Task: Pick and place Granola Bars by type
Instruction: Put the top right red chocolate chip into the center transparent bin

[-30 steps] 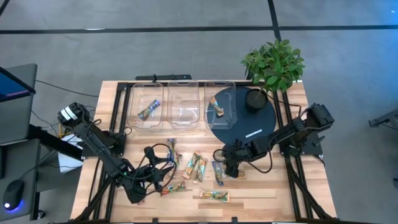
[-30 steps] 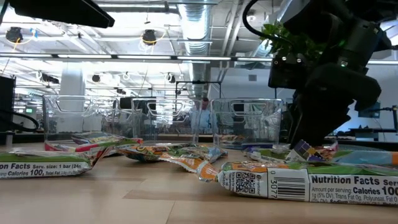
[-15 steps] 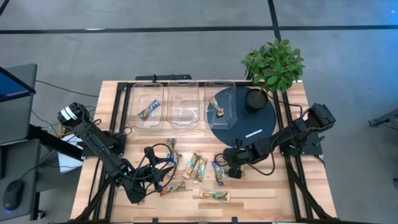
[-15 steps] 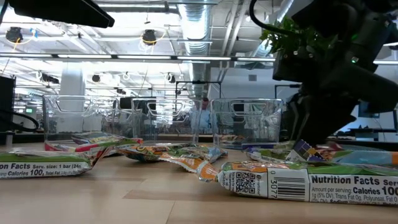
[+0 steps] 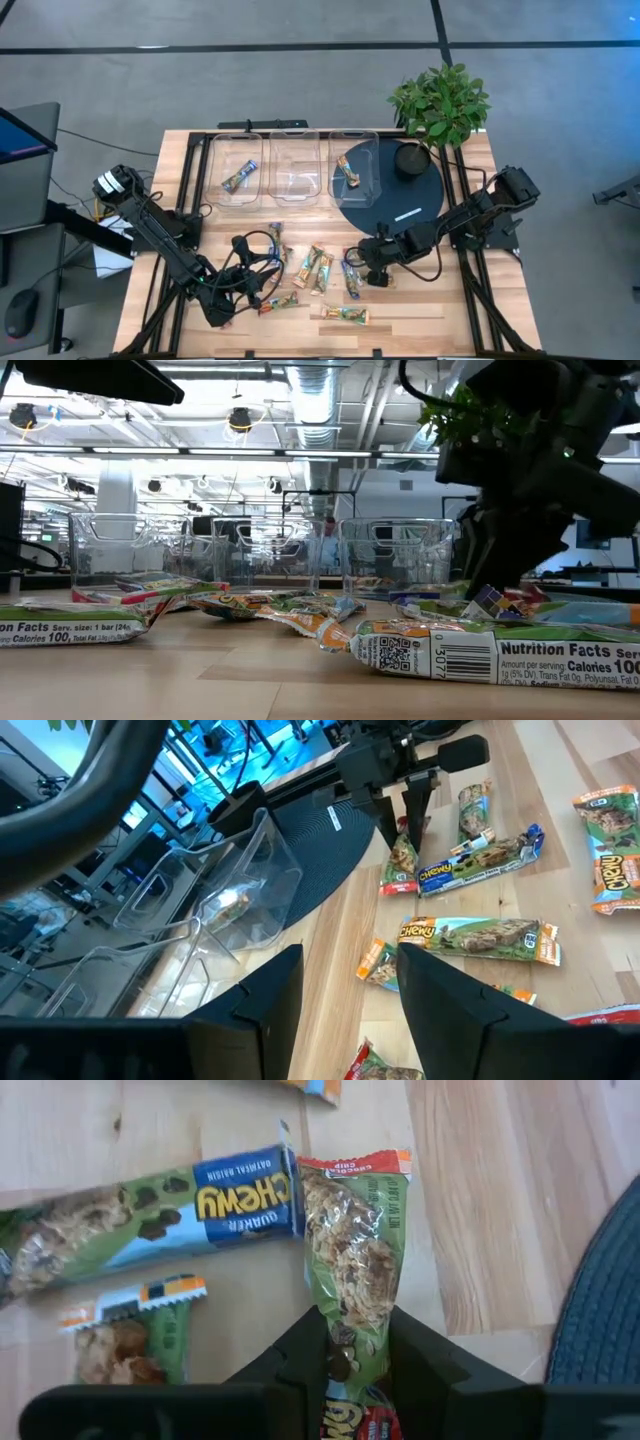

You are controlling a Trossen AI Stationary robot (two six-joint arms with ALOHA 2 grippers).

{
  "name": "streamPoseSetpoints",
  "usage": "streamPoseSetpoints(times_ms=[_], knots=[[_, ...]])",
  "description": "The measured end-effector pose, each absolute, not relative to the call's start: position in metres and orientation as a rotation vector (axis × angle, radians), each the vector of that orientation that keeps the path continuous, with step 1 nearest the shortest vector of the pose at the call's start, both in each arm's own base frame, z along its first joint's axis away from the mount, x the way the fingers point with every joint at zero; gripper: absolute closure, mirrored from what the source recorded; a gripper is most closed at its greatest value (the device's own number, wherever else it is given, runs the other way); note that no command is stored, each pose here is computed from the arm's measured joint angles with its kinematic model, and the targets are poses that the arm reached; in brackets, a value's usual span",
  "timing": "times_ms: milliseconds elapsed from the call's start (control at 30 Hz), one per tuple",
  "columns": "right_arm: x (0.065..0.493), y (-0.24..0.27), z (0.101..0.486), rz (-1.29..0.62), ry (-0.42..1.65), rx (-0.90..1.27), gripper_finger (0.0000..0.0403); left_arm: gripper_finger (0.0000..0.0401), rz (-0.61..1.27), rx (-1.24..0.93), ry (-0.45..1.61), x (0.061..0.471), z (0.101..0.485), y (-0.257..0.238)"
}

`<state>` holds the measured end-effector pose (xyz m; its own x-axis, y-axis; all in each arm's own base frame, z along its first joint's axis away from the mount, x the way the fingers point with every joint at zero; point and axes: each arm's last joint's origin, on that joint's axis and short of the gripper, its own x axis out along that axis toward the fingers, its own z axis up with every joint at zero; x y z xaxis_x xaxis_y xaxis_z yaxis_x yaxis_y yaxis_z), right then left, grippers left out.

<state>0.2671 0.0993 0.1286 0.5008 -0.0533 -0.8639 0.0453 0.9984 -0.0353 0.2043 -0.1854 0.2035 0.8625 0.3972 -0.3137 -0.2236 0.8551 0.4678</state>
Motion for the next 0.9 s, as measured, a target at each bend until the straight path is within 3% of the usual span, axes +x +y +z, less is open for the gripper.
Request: streamPoseSetpoints(times_ms=[600,767,900], knots=[[0.312,0.114,0.210,-0.013,0.919,-0.334,0.0324,0.0244,0.337,0.435,0.417,0.204,0.203,-0.185],[0.332,0.099,0.241,-0.059,0.825,-0.440,0.0324,0.0244,0.337,0.436,0.417,0.204,0.203,-0.185],[0.352,0.068,0.266,-0.157,0.726,-0.400,0.0324,0.0244,0.337,0.436,0.417,0.204,0.203,-0.185]])
